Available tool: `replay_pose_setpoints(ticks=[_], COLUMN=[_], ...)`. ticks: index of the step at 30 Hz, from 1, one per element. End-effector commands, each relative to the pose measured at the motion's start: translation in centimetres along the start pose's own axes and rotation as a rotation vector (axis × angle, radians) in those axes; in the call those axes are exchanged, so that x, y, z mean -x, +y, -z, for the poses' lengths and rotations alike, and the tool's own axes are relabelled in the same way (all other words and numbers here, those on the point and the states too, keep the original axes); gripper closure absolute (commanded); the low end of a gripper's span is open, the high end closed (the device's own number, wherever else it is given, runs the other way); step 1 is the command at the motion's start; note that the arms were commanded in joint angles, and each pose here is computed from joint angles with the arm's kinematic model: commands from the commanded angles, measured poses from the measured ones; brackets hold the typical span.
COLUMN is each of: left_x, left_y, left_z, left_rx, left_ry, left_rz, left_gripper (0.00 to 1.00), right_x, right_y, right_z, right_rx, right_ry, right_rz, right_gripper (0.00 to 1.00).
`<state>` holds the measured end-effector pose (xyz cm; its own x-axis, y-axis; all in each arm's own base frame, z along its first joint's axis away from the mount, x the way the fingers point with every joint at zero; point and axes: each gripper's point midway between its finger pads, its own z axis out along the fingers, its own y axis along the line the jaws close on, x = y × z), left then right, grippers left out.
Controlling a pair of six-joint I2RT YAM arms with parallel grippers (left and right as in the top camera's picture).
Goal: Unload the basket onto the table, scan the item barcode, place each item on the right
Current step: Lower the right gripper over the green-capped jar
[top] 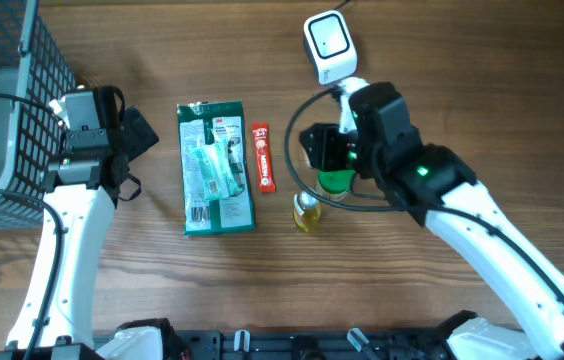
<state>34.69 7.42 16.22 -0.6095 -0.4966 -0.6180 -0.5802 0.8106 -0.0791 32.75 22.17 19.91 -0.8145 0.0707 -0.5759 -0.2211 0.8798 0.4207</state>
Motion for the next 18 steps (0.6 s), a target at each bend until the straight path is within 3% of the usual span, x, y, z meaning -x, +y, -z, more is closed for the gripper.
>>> replay_pose_setpoints(ticks=[1,7,18], left_x=[0.6,0.6,0.6], left_y=[0.3,0.3,0.3], left_z=[0.3,0.3,0.3], left_rx=[0.009,0.010,0.010], left_ry=[-0.018,-0.018,-0.018], left_rz=[-0.004,-0.004,-0.004], left_gripper=[0.00,0.00,0.00], right_x=[0.3,-2.7,-7.9], right_y=[-2.1,-5.9,-9.0], right_z=[0.2,-1.3,-7.1], right_rx=[-0.121,-0.301,-0.395], right_ry=[-0.021,0.092,0.314], right_rz=[-0.053,-0.076,-0.088], right_gripper=[0.37,0.31,0.30])
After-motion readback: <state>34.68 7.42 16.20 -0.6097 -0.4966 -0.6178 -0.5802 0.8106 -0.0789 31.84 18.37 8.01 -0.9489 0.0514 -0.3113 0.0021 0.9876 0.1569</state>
